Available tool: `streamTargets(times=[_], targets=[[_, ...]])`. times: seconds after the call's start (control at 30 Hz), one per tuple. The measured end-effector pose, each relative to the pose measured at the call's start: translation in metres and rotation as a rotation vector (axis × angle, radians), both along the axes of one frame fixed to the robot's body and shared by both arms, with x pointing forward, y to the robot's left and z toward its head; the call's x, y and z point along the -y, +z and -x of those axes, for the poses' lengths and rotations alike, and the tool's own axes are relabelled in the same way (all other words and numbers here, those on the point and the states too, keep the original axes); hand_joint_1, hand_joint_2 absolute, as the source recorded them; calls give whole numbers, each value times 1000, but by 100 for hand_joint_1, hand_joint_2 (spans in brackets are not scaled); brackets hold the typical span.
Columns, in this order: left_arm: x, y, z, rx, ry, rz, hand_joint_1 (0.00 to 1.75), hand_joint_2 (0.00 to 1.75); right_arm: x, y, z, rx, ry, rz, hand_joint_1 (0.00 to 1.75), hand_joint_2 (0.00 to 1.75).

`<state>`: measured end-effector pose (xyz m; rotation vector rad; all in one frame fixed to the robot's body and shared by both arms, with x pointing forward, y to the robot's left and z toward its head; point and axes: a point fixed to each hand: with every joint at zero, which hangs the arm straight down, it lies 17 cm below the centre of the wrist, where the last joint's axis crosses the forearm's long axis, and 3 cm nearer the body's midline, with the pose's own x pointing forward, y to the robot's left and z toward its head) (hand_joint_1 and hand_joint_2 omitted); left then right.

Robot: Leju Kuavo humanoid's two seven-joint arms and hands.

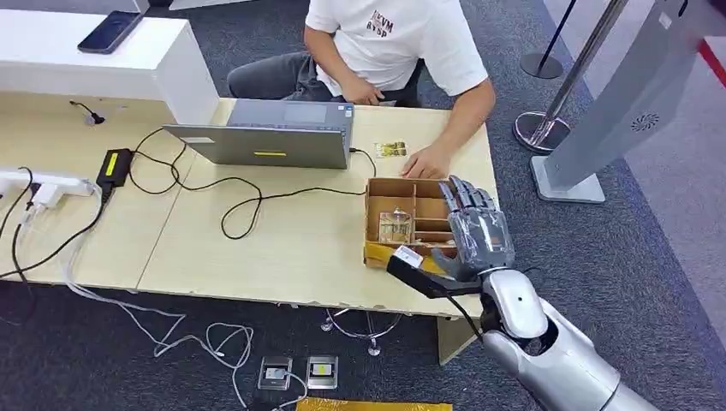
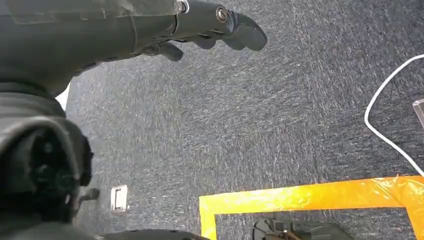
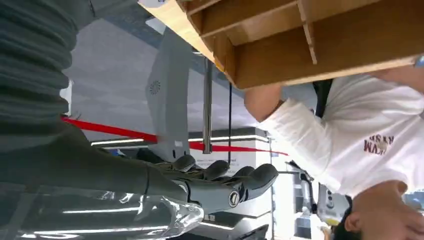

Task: Pass the card to the sensor for recognition and then transmit it.

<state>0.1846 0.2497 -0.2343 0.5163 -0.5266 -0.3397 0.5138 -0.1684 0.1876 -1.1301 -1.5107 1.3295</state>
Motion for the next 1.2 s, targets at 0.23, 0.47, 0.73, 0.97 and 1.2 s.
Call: streamTargets(times=[0.23,0.47,0.73,0.97,1.2], targets=[[-2,-1,1,-3,18,4,0,0,1,-18,-7,-27,-18,39,0,175],[-2,-1,2,-4,20,4,0,0,2,-35,-10,-70,-30,56,0,175],[-6,-2,4,-9,42,5,0,0,6,-51,-14,-113,-48,68,0,175],[-7,-2,4,-7,47,5,0,0,15,-62,-16,-136,-71,76,0,175],[-7,-2,5,-8,47,6,0,0,19,-69,-15,-150,-83,82,0,175]])
